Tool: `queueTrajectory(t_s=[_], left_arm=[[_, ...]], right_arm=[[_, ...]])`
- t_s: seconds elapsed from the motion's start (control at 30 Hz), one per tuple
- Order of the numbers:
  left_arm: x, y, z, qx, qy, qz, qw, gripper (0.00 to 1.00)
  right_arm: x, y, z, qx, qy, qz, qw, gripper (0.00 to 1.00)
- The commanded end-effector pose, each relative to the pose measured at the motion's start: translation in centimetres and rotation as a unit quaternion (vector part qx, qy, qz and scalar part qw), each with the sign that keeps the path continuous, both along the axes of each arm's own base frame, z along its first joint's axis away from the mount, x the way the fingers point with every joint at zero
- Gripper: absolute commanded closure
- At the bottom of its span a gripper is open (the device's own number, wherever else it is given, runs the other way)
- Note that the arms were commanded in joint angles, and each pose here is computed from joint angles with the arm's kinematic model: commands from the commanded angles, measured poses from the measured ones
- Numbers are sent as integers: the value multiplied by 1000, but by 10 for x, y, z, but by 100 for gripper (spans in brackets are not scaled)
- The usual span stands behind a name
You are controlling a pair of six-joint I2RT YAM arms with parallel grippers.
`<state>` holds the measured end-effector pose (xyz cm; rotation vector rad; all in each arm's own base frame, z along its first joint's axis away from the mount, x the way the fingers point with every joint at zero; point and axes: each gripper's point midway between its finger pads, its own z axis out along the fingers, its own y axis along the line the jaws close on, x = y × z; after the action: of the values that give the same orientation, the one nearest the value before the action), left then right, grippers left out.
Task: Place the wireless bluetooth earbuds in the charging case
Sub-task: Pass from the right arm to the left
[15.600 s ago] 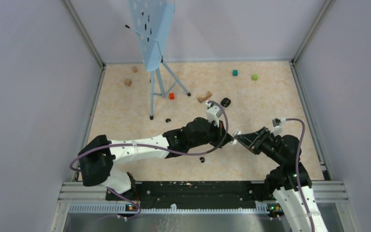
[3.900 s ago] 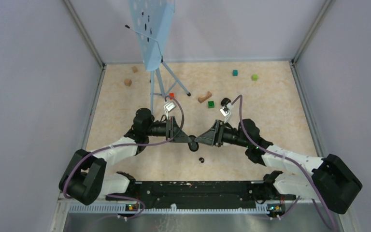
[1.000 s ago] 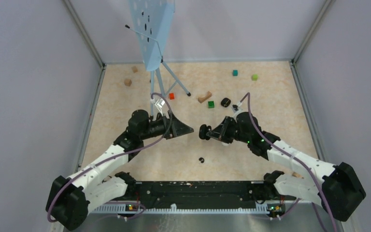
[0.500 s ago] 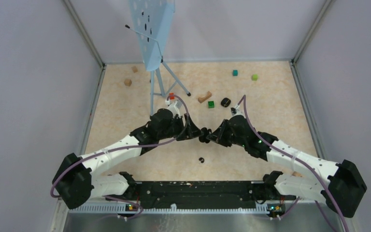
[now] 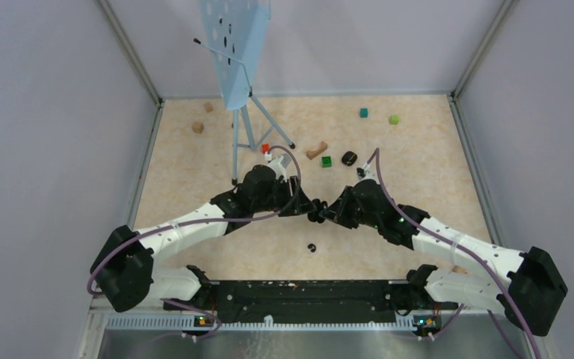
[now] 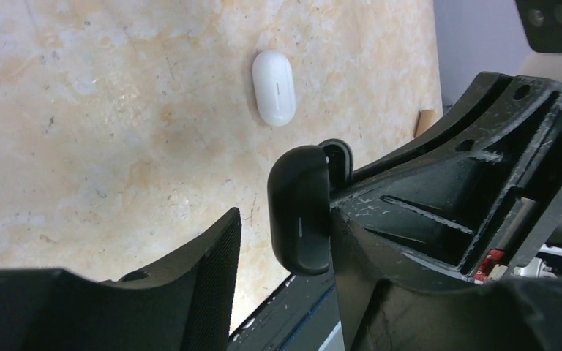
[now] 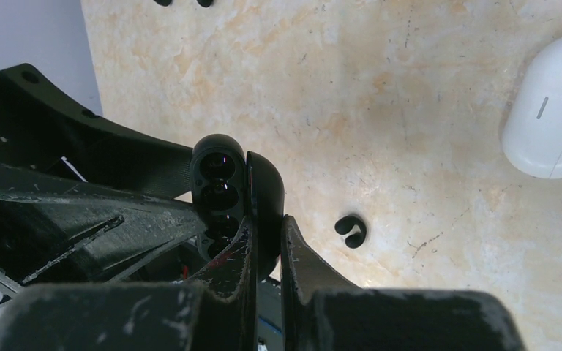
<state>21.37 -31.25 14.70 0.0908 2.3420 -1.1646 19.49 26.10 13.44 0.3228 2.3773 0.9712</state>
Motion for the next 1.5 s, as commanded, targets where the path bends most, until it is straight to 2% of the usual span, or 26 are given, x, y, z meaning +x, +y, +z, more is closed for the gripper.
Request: queueTrajectory(t_s=[0.0, 0.17, 0.27, 0.4, 0.53, 0.57, 0.6, 0.63, 0.67, 0.73, 0.8, 0.9, 1.1, 1.23, 1.37, 1.47], left_arm=[[7, -14, 22, -20, -32, -27, 999, 49], [1, -22, 17, -28, -14, -51, 998, 47], [0, -23, 16, -31, -12, -54, 998, 49], [0, -22, 14, -25, -13, -56, 998, 54], [-2, -22, 12, -23, -8, -58, 998, 66], [-2, -22, 11, -23, -7, -58, 998, 69], [-2, -22, 12, -23, -9, -58, 998, 72], [0, -21, 12, -21, -14, -56, 998, 75], [0, -20, 13, -20, -17, -55, 998, 77], [1, -19, 18, -28, -18, -61, 998, 78], [2, -18, 29, -44, -30, -79, 995, 80], [7, -12, 45, -69, -38, -91, 993, 83], [6, 8, 78, -178, -18, -115, 977, 87], [-6, 10, 96, -234, -5, -138, 962, 87], [-15, 10, 106, -265, -27, -163, 950, 89], [-22, 11, 113, -285, -31, -180, 941, 91]], right_arm=[[4, 9, 25, 29, -22, 0, 999, 100], [2, 9, 24, 31, -20, 0, 999, 100], [2, 7, 23, 32, -19, -2, 999, 100], [1, 7, 23, 33, -19, -3, 999, 100], [2, 6, 24, 33, -23, -3, 999, 99], [2, 6, 25, 35, -25, -4, 999, 88], [2, 6, 26, 35, -26, -5, 999, 71], [2, 4, 27, 31, -27, -8, 999, 58], [4, 2, 31, 27, -35, -9, 999, 50], [6, -1, 43, 27, -50, -6, 998, 40], [6, -3, 59, 28, -78, 14, 996, 36], [5, -9, 85, 27, -122, 44, 991, 34], [-11, -12, 139, 137, -227, 92, 960, 34], [-20, -9, 151, 188, -252, 107, 943, 34], [-26, 0, 154, 261, -238, 130, 927, 34], [-26, 4, 155, 273, -240, 137, 921, 34]])
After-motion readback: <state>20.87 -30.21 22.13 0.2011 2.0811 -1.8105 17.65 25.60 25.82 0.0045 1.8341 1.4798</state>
